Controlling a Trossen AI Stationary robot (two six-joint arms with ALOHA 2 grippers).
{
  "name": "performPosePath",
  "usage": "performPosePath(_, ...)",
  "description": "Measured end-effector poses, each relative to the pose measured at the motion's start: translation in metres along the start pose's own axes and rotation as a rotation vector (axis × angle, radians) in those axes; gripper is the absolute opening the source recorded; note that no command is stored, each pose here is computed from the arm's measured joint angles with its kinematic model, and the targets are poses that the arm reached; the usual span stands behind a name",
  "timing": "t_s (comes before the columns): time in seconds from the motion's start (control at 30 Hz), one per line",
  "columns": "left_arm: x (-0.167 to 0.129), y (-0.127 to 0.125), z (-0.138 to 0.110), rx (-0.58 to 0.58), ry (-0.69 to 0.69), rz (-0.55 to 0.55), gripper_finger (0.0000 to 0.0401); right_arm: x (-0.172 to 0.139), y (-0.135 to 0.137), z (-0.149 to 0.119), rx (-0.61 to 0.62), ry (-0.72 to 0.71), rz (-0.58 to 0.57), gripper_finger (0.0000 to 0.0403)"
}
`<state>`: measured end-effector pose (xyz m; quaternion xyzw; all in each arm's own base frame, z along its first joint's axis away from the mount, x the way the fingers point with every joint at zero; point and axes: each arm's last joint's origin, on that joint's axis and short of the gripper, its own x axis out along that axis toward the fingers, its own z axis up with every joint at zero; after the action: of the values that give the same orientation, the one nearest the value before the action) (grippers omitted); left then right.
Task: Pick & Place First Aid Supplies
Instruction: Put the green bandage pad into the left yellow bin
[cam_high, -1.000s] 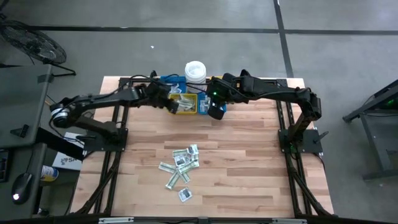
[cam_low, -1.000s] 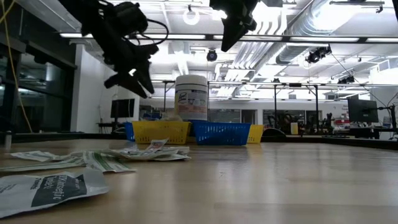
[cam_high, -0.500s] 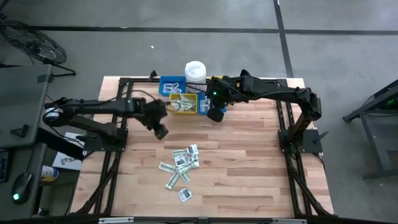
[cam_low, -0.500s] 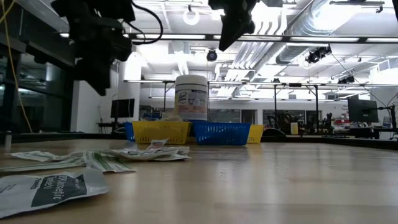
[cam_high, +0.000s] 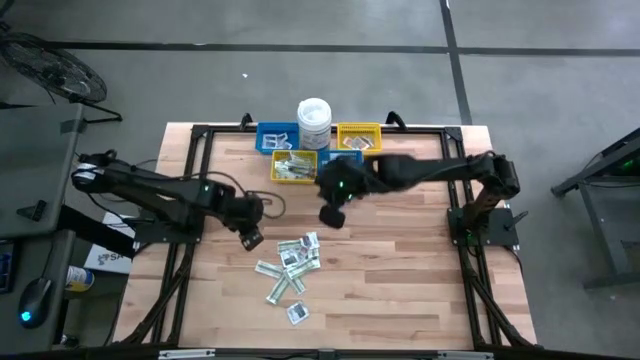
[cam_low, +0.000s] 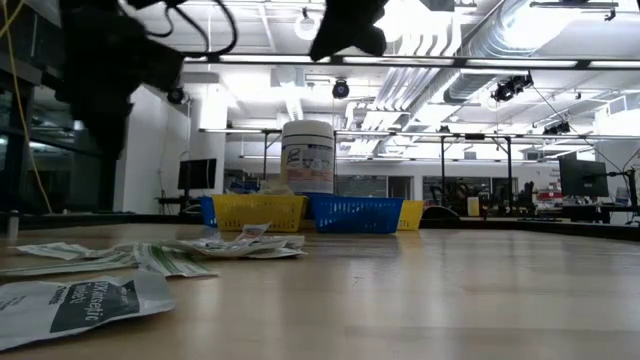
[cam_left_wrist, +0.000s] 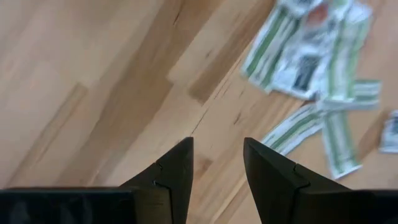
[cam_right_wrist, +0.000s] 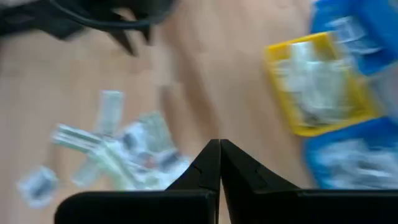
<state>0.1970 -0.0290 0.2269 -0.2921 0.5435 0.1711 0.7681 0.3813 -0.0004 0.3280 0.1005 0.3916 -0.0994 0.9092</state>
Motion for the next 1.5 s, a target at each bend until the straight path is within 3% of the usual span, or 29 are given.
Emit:
performPosePath(0.2, 0.025, -0.004, -0.029, -0.014, 0.034, -0.020, 0.0140, 0.032, 0.036, -0.031, 0.115, -0.109, 0.133, 0.0001)
performPosePath(0.47, 0.043, -0.014, -0.063, -0.094, 0.020, -0.096, 0.0140, 0.053, 0.072, -0.066, 0.145, -0.306, 0.228, 0.0000)
performPosePath(0.7, 0.042, -0.021, -0.076, -0.199, -0.014, -0.095, 0.0140, 0.083, 0.088, -0.081, 0.084, -0.244, 0.269, 0.0000)
performPosePath(0.87, 0.039, -0.034, -0.075, -0.245, -0.066, -0.225, 0.0140, 0.099, 0.093, -0.102, 0.063, -0.111, 0.266, 0.0000)
performPosePath(1.03, 0.035, -0.045, -0.066, -0.303, -0.205, -0.332, 0.0140, 0.113, 0.098, -0.119, 0.059, -0.017, 0.247, 0.0000)
performPosePath(1.27, 0.034, -0.052, -0.062, -0.357, -0.271, -0.392, 0.0140, 0.132, 0.107, -0.137, 0.038, 0.027, 0.253, 0.0000)
performPosePath(1.5, 0.056, -0.068, -0.060, -0.360, -0.258, -0.437, 0.0140, 0.143, 0.105, -0.140, 0.043, 0.017, 0.239, 0.0000)
